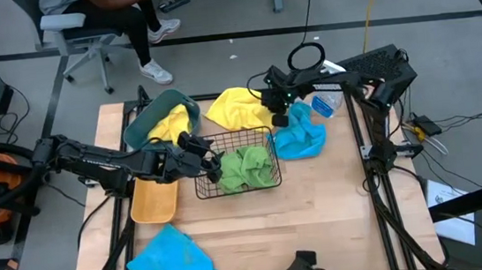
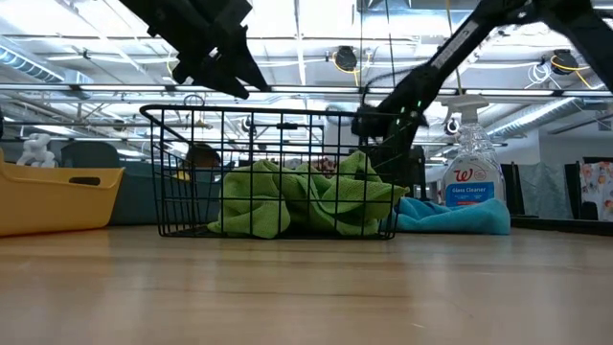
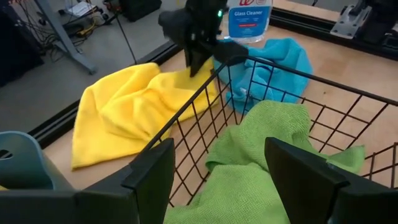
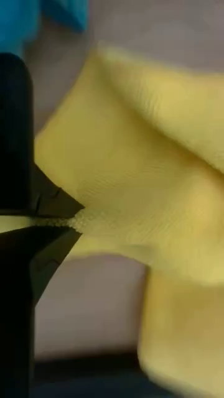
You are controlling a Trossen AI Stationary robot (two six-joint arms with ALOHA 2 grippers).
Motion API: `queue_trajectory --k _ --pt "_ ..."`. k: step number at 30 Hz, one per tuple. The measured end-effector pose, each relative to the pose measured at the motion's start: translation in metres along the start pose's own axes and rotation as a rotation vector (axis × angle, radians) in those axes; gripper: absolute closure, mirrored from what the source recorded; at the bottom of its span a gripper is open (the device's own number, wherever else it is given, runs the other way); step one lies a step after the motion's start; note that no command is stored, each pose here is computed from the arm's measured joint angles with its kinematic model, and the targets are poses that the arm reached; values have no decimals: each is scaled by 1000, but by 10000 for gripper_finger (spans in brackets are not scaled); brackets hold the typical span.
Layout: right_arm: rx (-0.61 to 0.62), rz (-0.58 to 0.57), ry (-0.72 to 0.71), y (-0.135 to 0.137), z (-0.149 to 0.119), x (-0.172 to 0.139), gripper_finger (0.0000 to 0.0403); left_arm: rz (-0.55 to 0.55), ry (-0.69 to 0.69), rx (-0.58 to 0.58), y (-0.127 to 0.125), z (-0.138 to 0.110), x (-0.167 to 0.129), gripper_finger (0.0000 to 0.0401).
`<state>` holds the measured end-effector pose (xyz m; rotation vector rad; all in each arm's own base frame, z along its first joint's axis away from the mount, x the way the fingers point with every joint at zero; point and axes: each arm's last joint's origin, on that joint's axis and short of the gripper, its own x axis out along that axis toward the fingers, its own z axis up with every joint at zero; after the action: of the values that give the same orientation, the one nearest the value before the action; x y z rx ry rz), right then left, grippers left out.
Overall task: Sort microfiber towel by color & place in baskets
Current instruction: Put the yellow microfiber towel into the blue bin
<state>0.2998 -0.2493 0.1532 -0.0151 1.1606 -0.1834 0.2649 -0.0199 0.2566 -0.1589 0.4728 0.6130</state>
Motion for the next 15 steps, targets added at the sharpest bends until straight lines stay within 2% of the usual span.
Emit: queue_trajectory --k 6,12,15 --pt "14 -73 -61 10 11 -62 399 -22 -35 -26 -3 4 -1 150" --pt "-14 -182 -303 31 25 -149 400 -65 -117 -13 -14 9 7 150" --pt "-66 -224 -450 54 25 -201 400 -105 -149 31 -22 9 14 150"
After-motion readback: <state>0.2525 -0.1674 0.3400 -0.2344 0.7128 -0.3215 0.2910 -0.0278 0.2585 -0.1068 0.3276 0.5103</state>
